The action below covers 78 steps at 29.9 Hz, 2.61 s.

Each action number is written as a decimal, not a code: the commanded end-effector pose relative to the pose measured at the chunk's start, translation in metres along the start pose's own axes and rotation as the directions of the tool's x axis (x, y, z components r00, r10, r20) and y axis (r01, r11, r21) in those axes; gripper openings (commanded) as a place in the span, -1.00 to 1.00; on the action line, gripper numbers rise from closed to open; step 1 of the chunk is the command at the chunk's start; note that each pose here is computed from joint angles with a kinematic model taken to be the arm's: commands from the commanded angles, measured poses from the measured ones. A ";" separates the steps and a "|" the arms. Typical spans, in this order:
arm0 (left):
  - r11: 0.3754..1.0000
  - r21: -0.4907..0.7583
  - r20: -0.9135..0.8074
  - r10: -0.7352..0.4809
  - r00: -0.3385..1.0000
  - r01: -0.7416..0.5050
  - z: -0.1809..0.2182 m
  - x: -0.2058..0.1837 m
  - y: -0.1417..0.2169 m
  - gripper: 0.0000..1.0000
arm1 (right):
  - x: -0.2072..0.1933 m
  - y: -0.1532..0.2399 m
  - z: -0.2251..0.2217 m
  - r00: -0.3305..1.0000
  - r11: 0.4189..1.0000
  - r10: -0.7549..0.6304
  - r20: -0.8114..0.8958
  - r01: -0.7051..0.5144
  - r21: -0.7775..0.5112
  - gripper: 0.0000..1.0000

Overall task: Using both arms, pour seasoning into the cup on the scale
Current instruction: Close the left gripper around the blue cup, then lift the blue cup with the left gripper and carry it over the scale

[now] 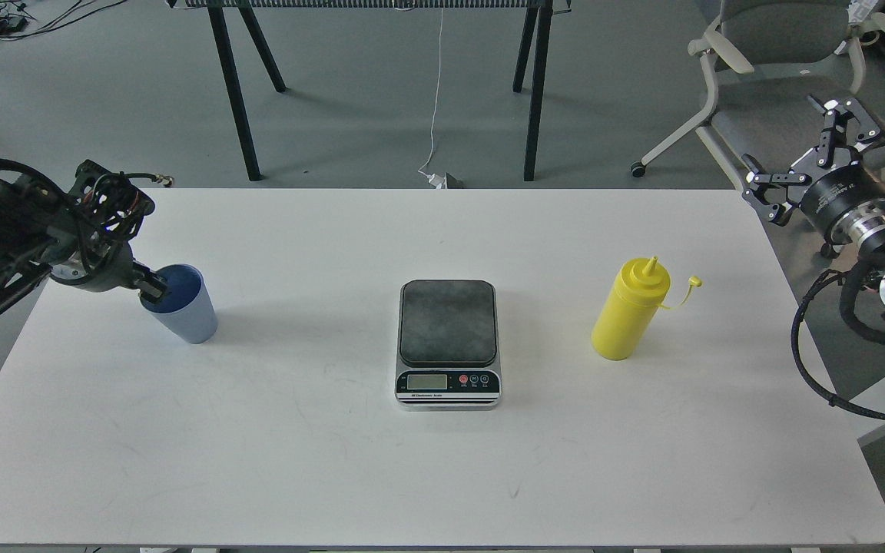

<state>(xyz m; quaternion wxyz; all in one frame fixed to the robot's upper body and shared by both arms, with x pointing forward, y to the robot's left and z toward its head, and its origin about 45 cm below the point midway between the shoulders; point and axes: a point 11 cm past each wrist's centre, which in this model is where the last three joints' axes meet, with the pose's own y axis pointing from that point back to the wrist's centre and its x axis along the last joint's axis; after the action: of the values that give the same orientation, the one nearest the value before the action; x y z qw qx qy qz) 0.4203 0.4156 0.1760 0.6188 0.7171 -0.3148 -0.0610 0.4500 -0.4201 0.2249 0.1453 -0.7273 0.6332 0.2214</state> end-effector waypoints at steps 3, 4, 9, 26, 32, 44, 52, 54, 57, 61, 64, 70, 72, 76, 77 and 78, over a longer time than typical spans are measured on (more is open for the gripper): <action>1.000 -0.003 0.005 0.007 1.000 -0.007 0.001 0.005 0.002 -0.91 | -0.001 0.000 0.001 1.000 1.000 -0.002 0.001 0.002 -0.001 0.98; 1.000 -0.007 0.011 0.011 1.000 -0.011 0.002 0.007 0.003 -0.91 | -0.001 -0.001 0.000 1.000 1.000 -0.003 0.001 0.003 0.000 0.98; 1.000 -0.011 0.016 0.019 1.000 -0.018 0.003 0.011 0.006 -0.95 | -0.002 -0.001 0.000 1.000 1.000 -0.005 0.002 0.005 0.001 0.98; 0.998 -0.039 0.057 0.049 0.997 -0.047 0.013 0.035 0.022 -0.97 | -0.002 -0.001 0.001 1.000 1.000 -0.005 0.004 0.005 -0.001 0.98; 0.988 -0.099 0.142 0.129 0.981 -0.116 0.035 0.076 0.053 -0.97 | -0.002 -0.001 0.001 1.000 1.000 -0.006 0.003 0.006 0.000 0.98; 0.957 -0.185 0.247 0.264 0.933 -0.222 0.075 0.133 0.098 -0.98 | -0.004 -0.002 0.001 1.000 1.000 -0.010 0.003 0.010 0.000 0.98; 0.921 -0.291 0.376 0.360 0.854 -0.260 0.153 0.191 0.116 -0.98 | -0.007 -0.005 -0.001 1.000 1.000 -0.017 -0.002 0.017 0.001 0.98; 0.912 -0.318 0.394 0.376 0.839 -0.259 0.171 0.198 0.116 -0.98 | -0.007 -0.005 -0.001 1.000 1.000 -0.017 -0.003 0.017 0.000 0.98; 0.902 -0.355 0.432 0.390 0.813 -0.244 0.200 0.207 0.115 -0.98 | -0.006 -0.004 0.001 1.000 1.000 -0.015 -0.004 0.015 -0.007 0.98; 0.895 -0.385 0.463 0.398 0.792 -0.225 0.225 0.211 0.112 -0.98 | -0.005 -0.003 0.001 1.000 1.000 -0.012 -0.005 0.012 -0.006 0.98; 0.888 -0.411 0.485 0.406 0.774 -0.209 0.246 0.213 0.111 -0.98 | -0.004 -0.003 0.001 1.000 1.000 -0.010 -0.005 0.010 -0.006 0.98; 0.880 -0.440 0.509 0.407 0.758 -0.177 0.273 0.211 0.103 -0.97 | -0.005 -0.003 0.001 1.000 1.000 -0.011 -0.005 0.011 -0.005 0.98; 0.882 -0.440 0.515 0.401 0.758 -0.167 0.276 0.210 0.099 -0.97 | -0.004 -0.003 0.001 1.000 1.000 -0.010 -0.004 0.010 -0.005 0.98; 0.890 -0.424 0.499 0.386 0.776 -0.171 0.271 0.210 0.089 -0.97 | -0.004 -0.003 0.001 1.000 1.000 -0.010 -0.003 0.010 -0.004 0.98; 0.891 -0.422 0.494 0.380 0.782 -0.166 0.272 0.208 0.084 -0.97 | -0.004 -0.003 0.001 1.000 1.000 -0.010 -0.003 0.010 -0.004 0.98; 0.893 -0.418 0.491 0.377 0.785 -0.167 0.272 0.209 0.082 -0.97 | -0.004 -0.003 0.001 1.000 1.000 -0.010 -0.003 0.010 -0.004 0.98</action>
<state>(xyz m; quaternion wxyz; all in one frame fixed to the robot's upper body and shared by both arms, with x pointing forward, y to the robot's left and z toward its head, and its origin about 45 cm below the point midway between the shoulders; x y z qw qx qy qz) 0.4236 0.0711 0.2631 0.6157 0.4848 -0.5750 -0.2350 0.4525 -0.4154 0.2262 0.1438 -0.7311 0.6293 0.2208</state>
